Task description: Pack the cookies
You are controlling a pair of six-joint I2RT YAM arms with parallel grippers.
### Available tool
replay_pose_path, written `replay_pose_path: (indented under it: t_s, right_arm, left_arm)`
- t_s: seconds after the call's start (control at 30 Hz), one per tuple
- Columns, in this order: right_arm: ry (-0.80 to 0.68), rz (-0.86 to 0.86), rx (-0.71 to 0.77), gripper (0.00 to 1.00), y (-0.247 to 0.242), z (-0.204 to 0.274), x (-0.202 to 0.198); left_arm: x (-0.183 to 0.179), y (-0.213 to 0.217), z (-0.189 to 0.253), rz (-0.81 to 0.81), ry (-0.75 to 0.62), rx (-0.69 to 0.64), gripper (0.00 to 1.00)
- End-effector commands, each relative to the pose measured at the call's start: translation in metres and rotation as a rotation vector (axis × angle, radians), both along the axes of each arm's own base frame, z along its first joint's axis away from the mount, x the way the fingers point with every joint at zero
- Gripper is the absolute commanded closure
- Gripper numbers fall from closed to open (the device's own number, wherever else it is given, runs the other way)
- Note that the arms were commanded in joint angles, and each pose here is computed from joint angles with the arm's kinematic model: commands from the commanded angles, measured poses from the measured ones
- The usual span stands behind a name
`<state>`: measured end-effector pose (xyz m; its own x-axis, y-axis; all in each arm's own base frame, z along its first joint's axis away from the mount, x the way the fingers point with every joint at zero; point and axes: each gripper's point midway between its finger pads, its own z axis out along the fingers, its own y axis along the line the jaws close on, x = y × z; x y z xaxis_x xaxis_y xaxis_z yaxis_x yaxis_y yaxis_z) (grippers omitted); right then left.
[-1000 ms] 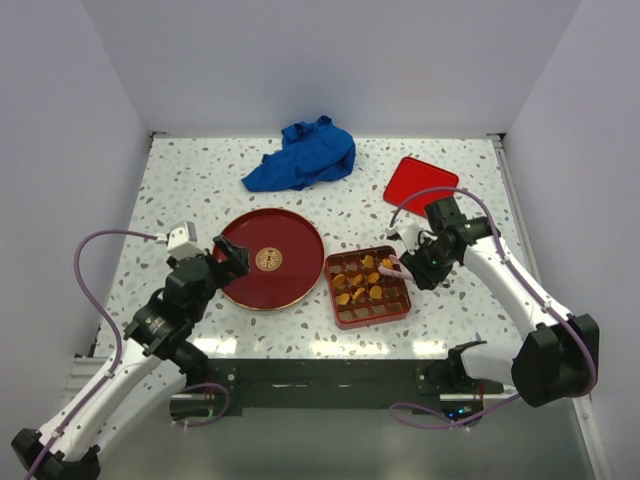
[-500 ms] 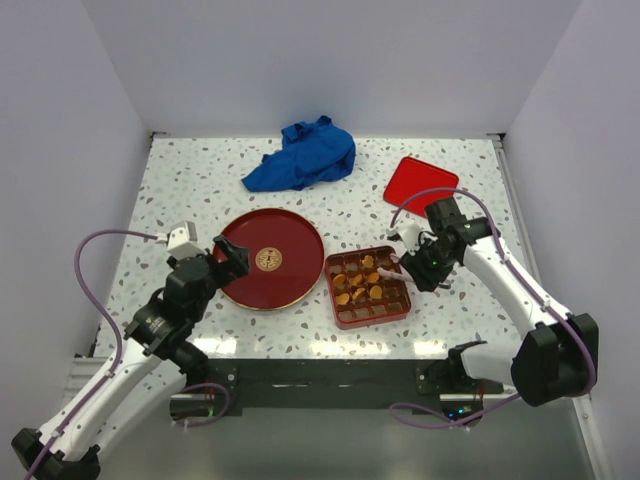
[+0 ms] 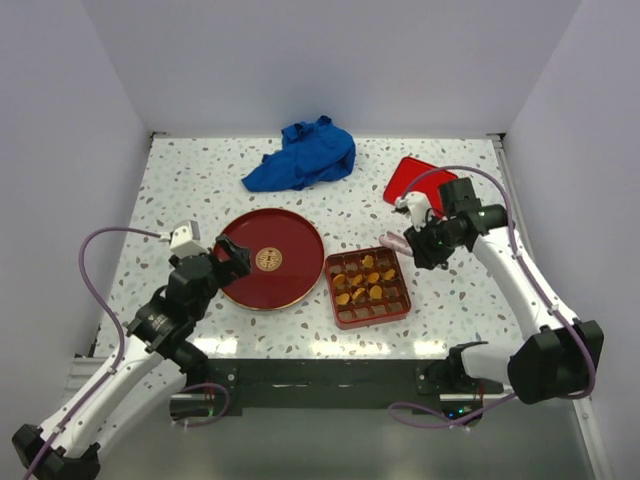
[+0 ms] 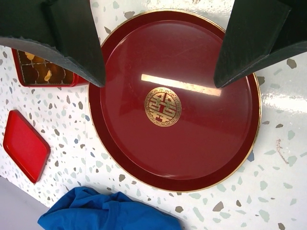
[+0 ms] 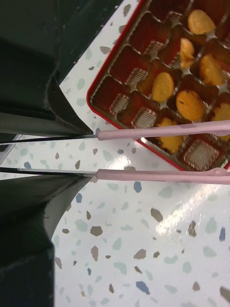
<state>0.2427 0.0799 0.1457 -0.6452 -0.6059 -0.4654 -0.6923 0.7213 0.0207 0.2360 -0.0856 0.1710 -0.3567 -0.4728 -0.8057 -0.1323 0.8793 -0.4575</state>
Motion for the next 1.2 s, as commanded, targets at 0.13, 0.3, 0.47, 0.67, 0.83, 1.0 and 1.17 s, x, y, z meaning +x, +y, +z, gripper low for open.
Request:
replay_pose_path:
  t_s: [0.13, 0.3, 0.47, 0.67, 0.83, 1.0, 1.17]
  right_arm:
    - [0.013, -0.613, 0.099, 0.72, -0.095, -0.032, 0.066]
    - [-0.019, -0.878, 0.019, 0.70, -0.146, -0.068, 0.079]
    - [0.017, -0.978, -0.038, 0.60, -0.164, -0.108, 0.079]
    - [0.114, -0.974, -0.047, 0.41, -0.163, -0.130, 0.069]
    - [0.042, -0.864, -0.068, 0.28, -0.168, -0.099, 0.080]
    - [-0.051, -0.270, 0.178, 0.25, -0.098, -0.044, 0.108]
    - [-0.071, 0.332, 0.138, 0.53, -0.021, -0.043, 0.126]
  left_arm:
    - [0.014, -0.019, 0.026, -0.068, -0.064, -0.026, 0.00]
    - [0.020, -0.028, 0.028, -0.098, -0.068, -0.024, 0.00]
    - [0.024, -0.036, 0.027, -0.125, -0.057, -0.031, 0.00]
    - [0.026, -0.039, 0.026, -0.134, -0.054, -0.027, 0.00]
    - [0.027, -0.042, 0.024, -0.146, -0.050, -0.033, 0.00]
    - [0.029, -0.047, 0.023, -0.166, -0.055, -0.036, 0.00]
    - [0.033, -0.055, 0.024, -0.205, -0.048, -0.023, 0.00]
